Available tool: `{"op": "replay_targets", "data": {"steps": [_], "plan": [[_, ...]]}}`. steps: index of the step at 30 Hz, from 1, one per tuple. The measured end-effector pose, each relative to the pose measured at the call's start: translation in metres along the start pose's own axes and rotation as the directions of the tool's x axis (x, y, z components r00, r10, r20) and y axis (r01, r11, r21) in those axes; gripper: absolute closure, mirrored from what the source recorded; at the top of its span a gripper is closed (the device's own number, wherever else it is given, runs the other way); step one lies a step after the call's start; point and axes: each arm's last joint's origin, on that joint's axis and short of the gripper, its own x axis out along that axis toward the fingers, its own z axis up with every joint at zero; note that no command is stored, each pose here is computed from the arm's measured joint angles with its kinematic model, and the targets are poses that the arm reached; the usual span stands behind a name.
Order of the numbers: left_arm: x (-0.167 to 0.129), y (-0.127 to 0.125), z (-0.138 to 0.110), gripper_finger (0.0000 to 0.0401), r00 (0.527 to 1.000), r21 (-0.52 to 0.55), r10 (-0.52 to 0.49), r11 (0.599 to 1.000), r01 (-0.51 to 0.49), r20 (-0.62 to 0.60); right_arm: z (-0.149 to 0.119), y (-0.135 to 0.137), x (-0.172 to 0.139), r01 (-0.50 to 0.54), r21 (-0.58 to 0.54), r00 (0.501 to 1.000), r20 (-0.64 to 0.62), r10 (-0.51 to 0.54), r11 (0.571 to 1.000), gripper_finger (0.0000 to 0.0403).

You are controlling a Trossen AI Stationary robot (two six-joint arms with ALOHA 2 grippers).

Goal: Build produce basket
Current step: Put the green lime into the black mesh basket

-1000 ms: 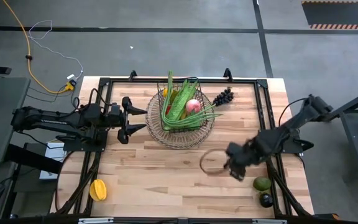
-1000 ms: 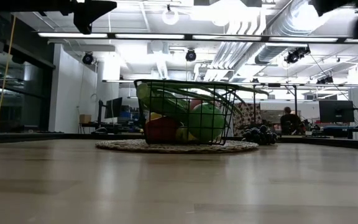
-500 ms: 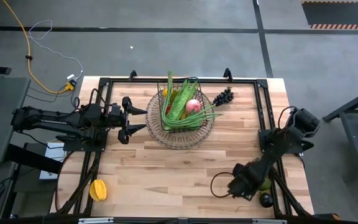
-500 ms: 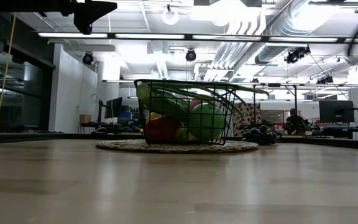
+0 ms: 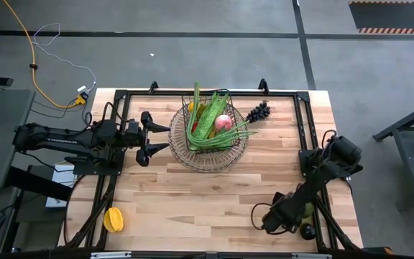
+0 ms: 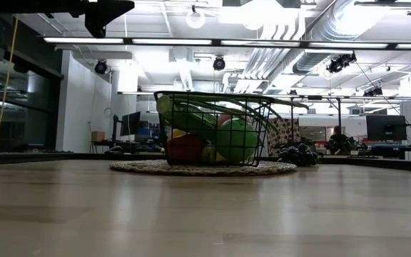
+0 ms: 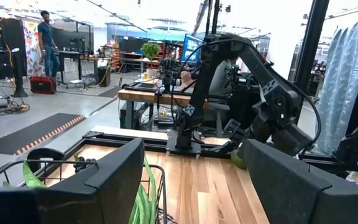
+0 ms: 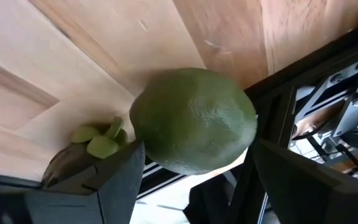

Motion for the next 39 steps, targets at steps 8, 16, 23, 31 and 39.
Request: {"op": "replay_targets", "data": {"steps": [8, 16, 23, 31, 39], "plan": [[0.0, 0.0, 0.0, 0.0135, 1.0, 0.0, -0.001, 1.0, 0.001, 0.0, 0.005, 0.004, 0.015, 0.051, 0.017, 0.997, -0.052, -0.05, 0.999, 0.0112], [0.0, 0.0, 0.0, 0.0135, 1.0, 0.0, 0.0, 1.0, 0.0, -0.001, 0.006, 0.004, 0.016, 0.064, 0.022, 0.997, -0.045, -0.063, 0.998, 0.0125], [0.0, 0.0, 0.0, 0.0135, 1.0, 0.0, 0.0, 1.0, 0.0, -0.001, 0.006, 0.004, 0.015, 0.068, 0.004, 0.997, -0.039, -0.068, 0.998, 0.022], [0.0, 0.0, 0.0, 0.0135, 1.0, -0.01, 0.0, 1.0, 0.0, -0.002, -0.004, 0.01, -0.011, 0.117, -0.082, 0.992, 0.062, -0.112, 0.99, 0.0265], [0.0, 0.0, 0.0, 0.0135, 1.0, 0.0, 0.002, 1.0, -0.002, -0.002, -0.015, 0.001, -0.063, 0.011, -0.107, 0.933, 0.358, 0.028, 0.994, 0.0335]]}}
